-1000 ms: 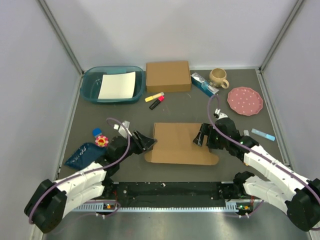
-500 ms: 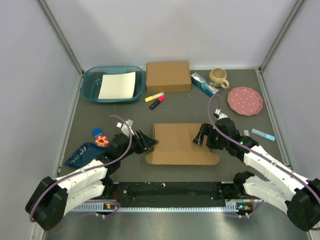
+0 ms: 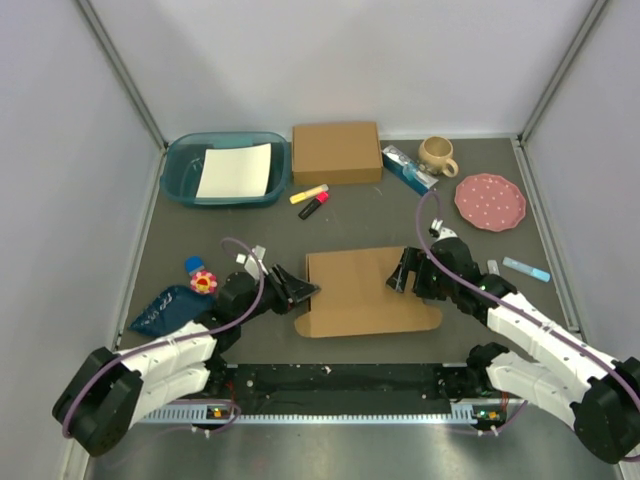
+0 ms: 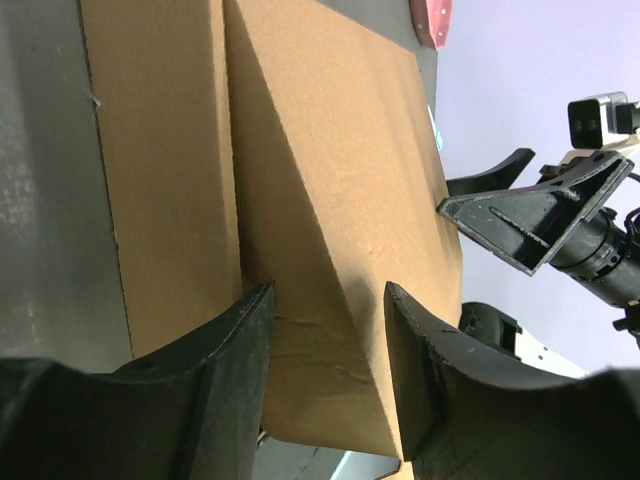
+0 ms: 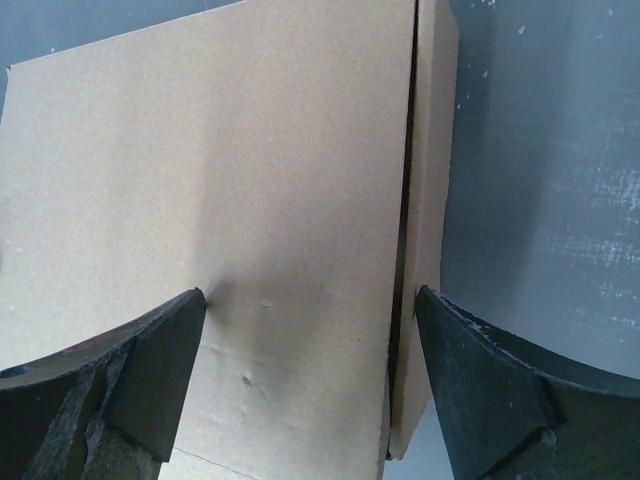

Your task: Fold the paper box

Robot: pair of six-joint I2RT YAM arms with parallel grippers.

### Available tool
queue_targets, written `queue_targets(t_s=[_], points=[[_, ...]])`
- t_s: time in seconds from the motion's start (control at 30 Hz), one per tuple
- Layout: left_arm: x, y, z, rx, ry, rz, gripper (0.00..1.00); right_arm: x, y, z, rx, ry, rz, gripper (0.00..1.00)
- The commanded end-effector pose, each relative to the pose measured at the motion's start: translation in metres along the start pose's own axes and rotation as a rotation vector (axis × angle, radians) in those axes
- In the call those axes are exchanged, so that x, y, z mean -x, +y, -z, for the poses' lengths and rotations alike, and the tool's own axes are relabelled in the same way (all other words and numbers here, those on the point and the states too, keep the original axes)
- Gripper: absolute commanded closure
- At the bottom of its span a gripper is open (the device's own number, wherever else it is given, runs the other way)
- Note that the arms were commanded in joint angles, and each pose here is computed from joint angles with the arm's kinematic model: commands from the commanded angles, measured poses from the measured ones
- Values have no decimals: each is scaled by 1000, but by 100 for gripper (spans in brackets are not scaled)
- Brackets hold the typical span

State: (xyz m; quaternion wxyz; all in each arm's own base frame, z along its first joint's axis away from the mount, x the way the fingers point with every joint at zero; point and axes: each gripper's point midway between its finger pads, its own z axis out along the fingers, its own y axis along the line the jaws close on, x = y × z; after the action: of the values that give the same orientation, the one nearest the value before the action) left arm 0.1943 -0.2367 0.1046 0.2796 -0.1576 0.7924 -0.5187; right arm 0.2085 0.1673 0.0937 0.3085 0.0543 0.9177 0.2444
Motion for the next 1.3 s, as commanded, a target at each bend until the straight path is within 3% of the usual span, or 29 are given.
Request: queue_targets(t_s=[0.0,0.27,0.47,0.6,0.67,0.87,0.93,0.97,1.03,1.1,1.13,1.17,1.2,1.27], points=[[-13,-12,2,-67,64,85,47,0,5,0,29,-4,-16,13],[8,-29,2,-53,-10,-10,47,-1,3,1,28,-11,-13,13],[14,-9,7,115,11,-211,48,1,0,6,16,-29,-2,13],[51,6,23,277,-145,-348,48,12,0,17,-4,-57,31,13],[59,10,30,325,-166,-421,48,19,4,22,-4,-68,54,13],[99,19,63,539,-317,-518,47,51,-6,54,-121,-162,140,13],[111,3,70,515,-383,-523,47,70,4,68,-108,-230,151,13],[117,-21,69,417,-429,-520,47,76,10,72,-84,-255,154,14],[113,-43,63,278,-445,-506,49,74,28,73,26,-262,162,20],[106,-94,55,-1,-461,-464,51,73,41,64,110,-276,129,33],[97,-95,49,-60,-434,-446,52,65,49,60,167,-247,126,43],[81,-100,41,-129,-360,-409,55,64,56,56,209,-250,108,63],[74,-117,39,-225,-331,-406,56,50,49,44,209,-207,93,73],[54,-105,22,-229,-212,-375,58,32,46,31,229,-145,62,90]])
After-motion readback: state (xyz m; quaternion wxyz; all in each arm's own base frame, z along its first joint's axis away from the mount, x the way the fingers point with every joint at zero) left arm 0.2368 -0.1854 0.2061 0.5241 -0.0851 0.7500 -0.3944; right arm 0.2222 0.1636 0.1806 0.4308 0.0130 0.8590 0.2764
